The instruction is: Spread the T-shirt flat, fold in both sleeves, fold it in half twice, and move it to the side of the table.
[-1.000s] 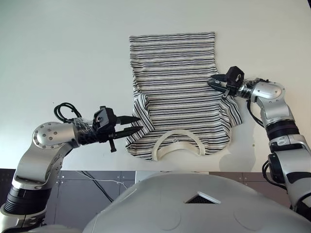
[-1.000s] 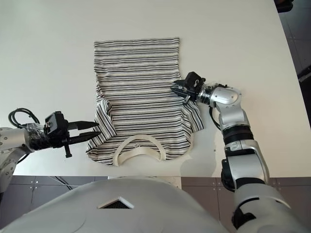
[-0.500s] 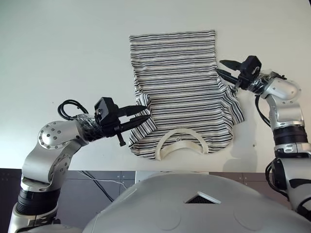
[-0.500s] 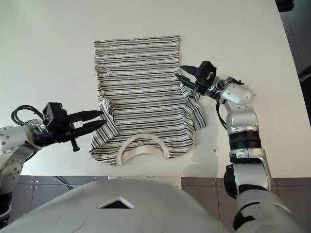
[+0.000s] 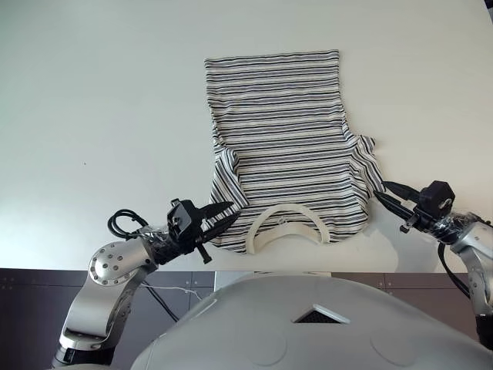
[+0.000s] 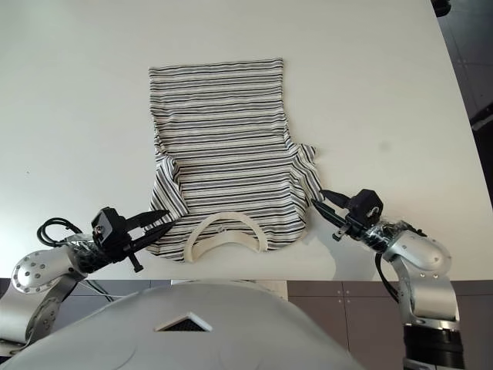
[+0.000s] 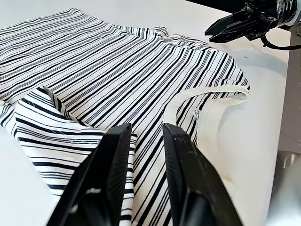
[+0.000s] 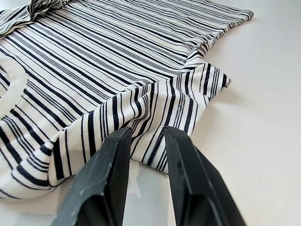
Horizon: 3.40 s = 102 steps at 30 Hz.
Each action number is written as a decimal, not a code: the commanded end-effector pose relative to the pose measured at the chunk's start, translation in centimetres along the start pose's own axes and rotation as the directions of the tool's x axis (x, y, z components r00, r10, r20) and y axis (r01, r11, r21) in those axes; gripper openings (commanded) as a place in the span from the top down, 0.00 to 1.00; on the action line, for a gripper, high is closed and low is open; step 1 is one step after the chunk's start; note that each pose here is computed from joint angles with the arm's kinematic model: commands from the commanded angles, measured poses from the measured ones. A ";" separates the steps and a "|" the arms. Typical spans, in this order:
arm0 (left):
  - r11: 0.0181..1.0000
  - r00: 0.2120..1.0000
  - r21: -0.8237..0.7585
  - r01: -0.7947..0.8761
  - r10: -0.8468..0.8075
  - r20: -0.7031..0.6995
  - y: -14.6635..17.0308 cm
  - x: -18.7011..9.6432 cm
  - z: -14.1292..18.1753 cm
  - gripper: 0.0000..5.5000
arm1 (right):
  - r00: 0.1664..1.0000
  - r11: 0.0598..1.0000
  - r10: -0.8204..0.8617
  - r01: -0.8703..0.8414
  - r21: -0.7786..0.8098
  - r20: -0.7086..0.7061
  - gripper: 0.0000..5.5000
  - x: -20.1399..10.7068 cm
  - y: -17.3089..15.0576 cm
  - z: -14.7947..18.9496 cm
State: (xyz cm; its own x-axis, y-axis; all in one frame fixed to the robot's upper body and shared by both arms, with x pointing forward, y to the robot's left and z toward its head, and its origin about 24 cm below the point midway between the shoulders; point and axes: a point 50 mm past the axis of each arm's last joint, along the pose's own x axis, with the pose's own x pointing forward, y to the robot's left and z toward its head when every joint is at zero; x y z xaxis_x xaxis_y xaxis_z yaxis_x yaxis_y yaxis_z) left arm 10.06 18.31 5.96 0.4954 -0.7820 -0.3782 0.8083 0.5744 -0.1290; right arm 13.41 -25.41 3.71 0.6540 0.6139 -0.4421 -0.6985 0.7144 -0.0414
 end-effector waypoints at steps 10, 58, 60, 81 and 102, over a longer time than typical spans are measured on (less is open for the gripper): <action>1.000 0.999 0.009 0.021 -0.021 -0.044 -0.6 0.0 -0.9 0.78 | 0.967 0.994 -0.104 0.097 -0.043 -0.232 0.77 -1.1 -3.2 -4.1; 0.998 0.999 0.049 -0.037 0.038 -0.029 1.4 0.8 -0.6 0.77 | 0.976 0.698 -0.215 0.187 0.691 -0.047 0.98 1.3 -1.1 -0.4; 0.998 0.999 0.048 -0.043 0.045 -0.027 1.5 0.7 -0.5 0.77 | 0.989 0.745 -0.148 0.098 0.660 0.021 0.98 0.9 -0.4 1.2; 0.996 0.999 0.084 0.008 -0.004 -0.043 1.8 1.0 0.1 0.77 | 0.990 0.910 0.126 -0.141 0.391 0.063 0.98 4.8 4.9 4.2; 0.901 0.991 0.433 0.001 0.059 -0.124 3.5 -1.0 1.5 0.77 | 0.994 0.990 0.109 -0.109 0.093 0.004 0.89 0.2 -0.5 4.6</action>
State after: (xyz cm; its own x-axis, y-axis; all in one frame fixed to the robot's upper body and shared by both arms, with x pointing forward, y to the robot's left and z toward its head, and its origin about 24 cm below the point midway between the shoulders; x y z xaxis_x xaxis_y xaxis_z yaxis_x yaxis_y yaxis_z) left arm 12.95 20.30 7.13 0.5038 -0.7266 -0.4672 0.8620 0.4585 0.2163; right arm 15.59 -23.47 7.51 0.5926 0.6930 -0.4107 -0.7047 0.6929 0.1524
